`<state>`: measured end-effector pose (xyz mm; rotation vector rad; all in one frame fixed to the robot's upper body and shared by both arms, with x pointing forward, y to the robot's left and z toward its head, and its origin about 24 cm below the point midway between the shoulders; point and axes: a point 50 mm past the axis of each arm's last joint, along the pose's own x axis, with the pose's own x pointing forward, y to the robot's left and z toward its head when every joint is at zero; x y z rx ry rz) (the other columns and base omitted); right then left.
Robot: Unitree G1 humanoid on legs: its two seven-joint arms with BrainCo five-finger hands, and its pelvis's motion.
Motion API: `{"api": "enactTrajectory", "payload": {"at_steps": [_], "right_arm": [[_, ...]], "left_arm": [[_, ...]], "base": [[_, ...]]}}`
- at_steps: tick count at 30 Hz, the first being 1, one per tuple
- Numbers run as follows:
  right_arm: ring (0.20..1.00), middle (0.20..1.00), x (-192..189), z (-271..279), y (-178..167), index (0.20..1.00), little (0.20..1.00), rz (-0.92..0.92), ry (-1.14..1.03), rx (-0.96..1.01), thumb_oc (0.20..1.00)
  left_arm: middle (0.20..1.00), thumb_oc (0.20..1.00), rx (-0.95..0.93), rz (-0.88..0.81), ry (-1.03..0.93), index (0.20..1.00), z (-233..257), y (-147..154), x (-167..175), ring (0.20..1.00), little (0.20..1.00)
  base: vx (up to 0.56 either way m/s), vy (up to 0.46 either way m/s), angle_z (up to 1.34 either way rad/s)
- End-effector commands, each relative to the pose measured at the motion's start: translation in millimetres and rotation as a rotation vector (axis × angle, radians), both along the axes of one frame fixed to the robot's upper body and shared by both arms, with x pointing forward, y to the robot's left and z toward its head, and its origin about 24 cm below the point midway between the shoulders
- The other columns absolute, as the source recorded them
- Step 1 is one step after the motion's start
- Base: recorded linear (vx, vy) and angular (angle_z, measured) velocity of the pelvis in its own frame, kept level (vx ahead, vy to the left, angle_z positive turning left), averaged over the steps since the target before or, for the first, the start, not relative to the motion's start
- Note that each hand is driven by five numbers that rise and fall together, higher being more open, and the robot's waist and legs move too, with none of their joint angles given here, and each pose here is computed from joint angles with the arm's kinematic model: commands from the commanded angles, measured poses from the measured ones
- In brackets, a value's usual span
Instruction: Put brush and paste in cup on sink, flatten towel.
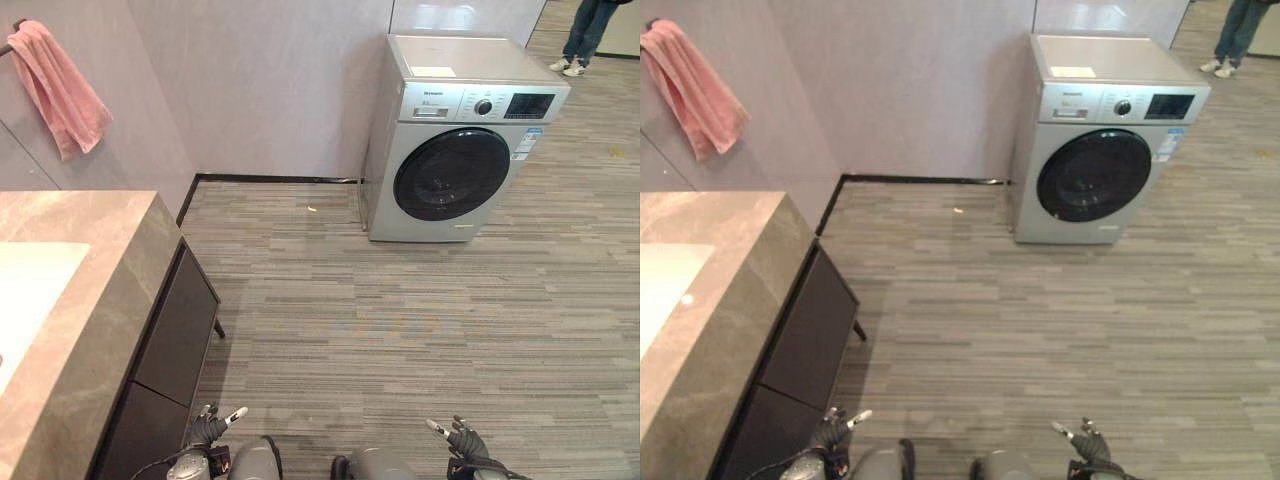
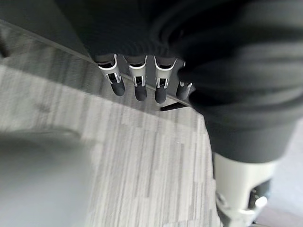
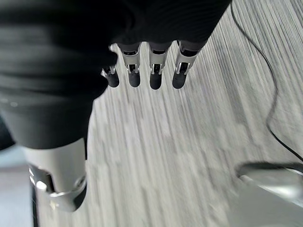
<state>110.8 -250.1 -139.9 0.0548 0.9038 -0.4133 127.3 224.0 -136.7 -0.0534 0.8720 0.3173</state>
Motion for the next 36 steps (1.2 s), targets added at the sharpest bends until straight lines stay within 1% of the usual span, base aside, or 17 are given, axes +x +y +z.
{"api": "enactTrajectory", "payload": {"at_steps": [1,4,6,8,12,15,18,20,26,28,36], "right_arm": [[1.0,1.0,14,11,-14,1.0,1.0,0.024,-0.057,-0.084,1.0],[1.0,1.0,15,10,-13,1.0,1.0,0.018,-0.046,-0.098,1.0],[1.0,1.0,20,11,-7,1.0,1.0,0.046,-0.055,-0.087,1.0],[1.0,1.0,26,8,6,1.0,1.0,0.109,-0.056,-0.066,1.0],[1.0,1.0,31,10,12,1.0,1.0,0.125,-0.071,-0.059,1.0],[1.0,1.0,40,15,17,1.0,1.0,0.158,-0.113,-0.056,1.0],[1.0,1.0,44,18,21,1.0,1.0,0.182,-0.143,-0.054,1.0],[1.0,1.0,44,18,24,1.0,1.0,0.182,-0.15,-0.041,1.0],[1.0,1.0,44,21,18,1.0,1.0,0.159,-0.169,-0.048,1.0],[1.0,1.0,43,21,14,1.0,1.0,0.143,-0.164,-0.057,1.0],[1.0,1.0,35,18,4,1.0,1.0,0.092,-0.14,-0.056,1.0]], "left_arm": [[1.0,1.0,0.065,0.059,-0.149,1.0,17,8,26,1.0,1.0],[1.0,1.0,0.076,0.06,-0.148,1.0,17,6,28,1.0,1.0],[1.0,1.0,0.08,0.048,-0.162,1.0,19,7,28,1.0,1.0],[1.0,1.0,0.112,-0.017,-0.128,1.0,16,8,24,1.0,1.0],[1.0,1.0,0.131,-0.05,-0.118,1.0,16,9,22,1.0,1.0],[1.0,1.0,0.164,-0.163,-0.153,1.0,24,7,30,1.0,1.0],[1.0,1.0,0.211,-0.252,-0.144,1.0,26,8,34,1.0,1.0],[1.0,1.0,0.234,-0.261,-0.129,1.0,24,10,36,1.0,1.0],[1.0,1.0,0.22,-0.275,-0.132,1.0,23,0,41,1.0,1.0],[1.0,1.0,0.216,-0.292,-0.15,1.0,24,-6,47,1.0,1.0],[1.0,1.0,0.203,-0.309,-0.153,1.0,24,-15,50,1.0,1.0]], "base": [[0.25,0.095,0.08],[0.29,0.107,-0.09],[0.41,0.202,-0.25],[0.6,0.383,-0.92],[0.24,0.216,-0.47],[0.3,0.356,-0.2],[0.27,0.259,0.19],[0.24,0.148,0.44],[0.22,0.02,0.47],[0.29,-0.059,0.53],[0.29,-0.118,0.37]]}}
